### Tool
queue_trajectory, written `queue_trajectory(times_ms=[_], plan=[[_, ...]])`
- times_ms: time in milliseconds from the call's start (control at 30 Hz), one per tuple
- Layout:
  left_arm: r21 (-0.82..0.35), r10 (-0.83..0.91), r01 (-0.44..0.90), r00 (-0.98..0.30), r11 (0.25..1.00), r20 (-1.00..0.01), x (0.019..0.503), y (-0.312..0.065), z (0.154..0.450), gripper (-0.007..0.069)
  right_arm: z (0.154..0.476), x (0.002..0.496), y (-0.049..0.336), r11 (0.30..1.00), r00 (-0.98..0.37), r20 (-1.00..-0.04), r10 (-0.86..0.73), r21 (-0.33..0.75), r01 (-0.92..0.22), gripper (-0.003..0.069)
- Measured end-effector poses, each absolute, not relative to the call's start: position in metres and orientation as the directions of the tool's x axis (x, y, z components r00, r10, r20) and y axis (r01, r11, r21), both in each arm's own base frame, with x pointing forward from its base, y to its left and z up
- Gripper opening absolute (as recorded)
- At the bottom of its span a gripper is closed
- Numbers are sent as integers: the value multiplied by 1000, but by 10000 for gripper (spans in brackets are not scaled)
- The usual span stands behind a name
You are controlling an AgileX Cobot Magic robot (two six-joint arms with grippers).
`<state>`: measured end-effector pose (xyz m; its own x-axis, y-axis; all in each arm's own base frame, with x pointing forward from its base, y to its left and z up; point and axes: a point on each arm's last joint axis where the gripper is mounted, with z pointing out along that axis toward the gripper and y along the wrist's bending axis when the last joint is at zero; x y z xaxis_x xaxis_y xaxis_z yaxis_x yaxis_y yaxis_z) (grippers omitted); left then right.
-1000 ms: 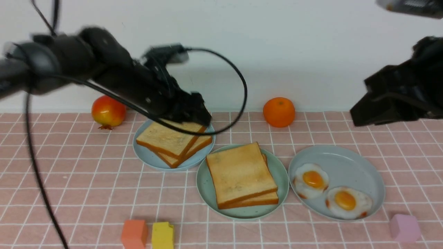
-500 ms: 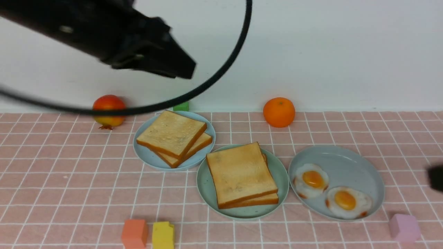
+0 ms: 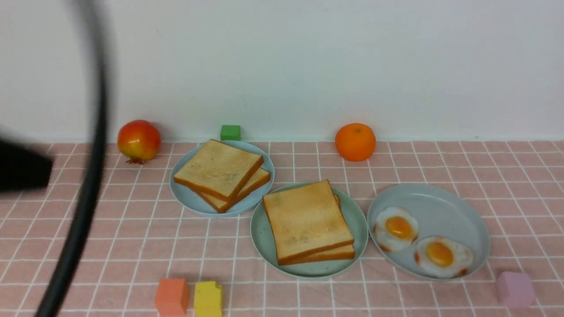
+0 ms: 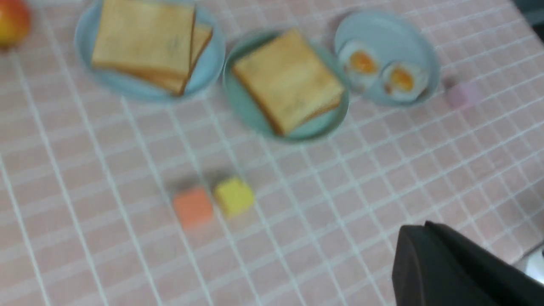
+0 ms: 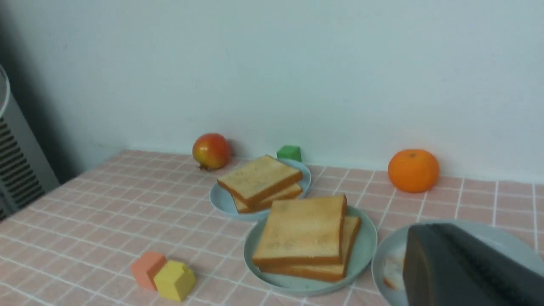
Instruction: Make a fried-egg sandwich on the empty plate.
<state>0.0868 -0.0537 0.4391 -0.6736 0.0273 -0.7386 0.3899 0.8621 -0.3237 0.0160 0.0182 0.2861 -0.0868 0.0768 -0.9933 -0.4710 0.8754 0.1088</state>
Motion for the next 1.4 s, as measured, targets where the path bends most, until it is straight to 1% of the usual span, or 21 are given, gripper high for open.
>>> queue_trajectory(times_ms=[33, 167, 233, 267, 467, 733, 800, 833, 867, 933, 1000, 1067, 1133, 1167, 1200, 1400], plan=[[-326, 25, 389, -675, 862, -738, 87, -54, 439, 12, 285, 16, 18, 876, -93, -993, 74, 109, -470, 0], [-374, -34, 361, -680, 854, -733, 40, -43, 402, 12, 280, 17, 19, 876, -132, -990, 50, 108, -471, 1], [-388, -51, 355, -678, 851, -733, 32, -41, 397, 12, 279, 17, 19, 875, -142, -989, 45, 107, -472, 1], [-411, -81, 352, -669, 841, -739, 19, -38, 390, 12, 278, 17, 19, 875, -154, -987, 38, 108, -473, 1], [-466, -156, 354, -636, 811, -756, -5, -34, 389, 12, 277, 17, 20, 874, -162, -986, 34, 108, -474, 1], [-481, -165, 358, -640, 800, -751, -7, -35, 390, 12, 276, 16, 20, 874, -171, -985, 29, 108, -474, 5], [-449, -143, 363, -626, 817, -767, -6, -33, 389, 12, 276, 16, 20, 874, -171, -985, 29, 108, -474, 6], [-362, -98, 357, -581, 861, -808, -2, -28, 389, 12, 276, 16, 20, 874, -171, -985, 29, 108, -474, 7], [-324, -84, 349, -557, 879, -826, 1, -25, 388, 12, 276, 16, 20, 874, -171, -985, 29, 108, -474, 7], [-267, -82, 311, -499, 912, -863, 10, -20, 386, 12, 276, 16, 20, 874, -171, -985, 29, 108, -474, 7], [-251, -96, 279, -470, 927, -877, 15, -18, 384, 12, 276, 16, 20, 874, -171, -985, 29, 108, -474, 7], [-273, -184, 169, -409, 947, -894, 26, -12, 371, 12, 276, 16, 20, 874, -171, -985, 29, 108, -475, 7], [-299, -241, 114, -360, 947, -901, 32, -9, 357, 12, 276, 16, 20, 874, -171, -985, 29, 108, -474, 7], [-314, -268, 93, -332, 945, -905, 35, -8, 345, 12, 276, 16, 20, 874, -171, -985, 29, 108, -474, 7], [-318, -281, 84, -296, 944, -913, 39, -7, 335, 12, 276, 16, 20, 874, -171, -985, 29, 108, -474, 8], [-306, -281, 96, -212, 947, -936, 44, -6, 264, 12, 276, 16, 20, 874, -171, -985, 29, 108, -474, 12]])
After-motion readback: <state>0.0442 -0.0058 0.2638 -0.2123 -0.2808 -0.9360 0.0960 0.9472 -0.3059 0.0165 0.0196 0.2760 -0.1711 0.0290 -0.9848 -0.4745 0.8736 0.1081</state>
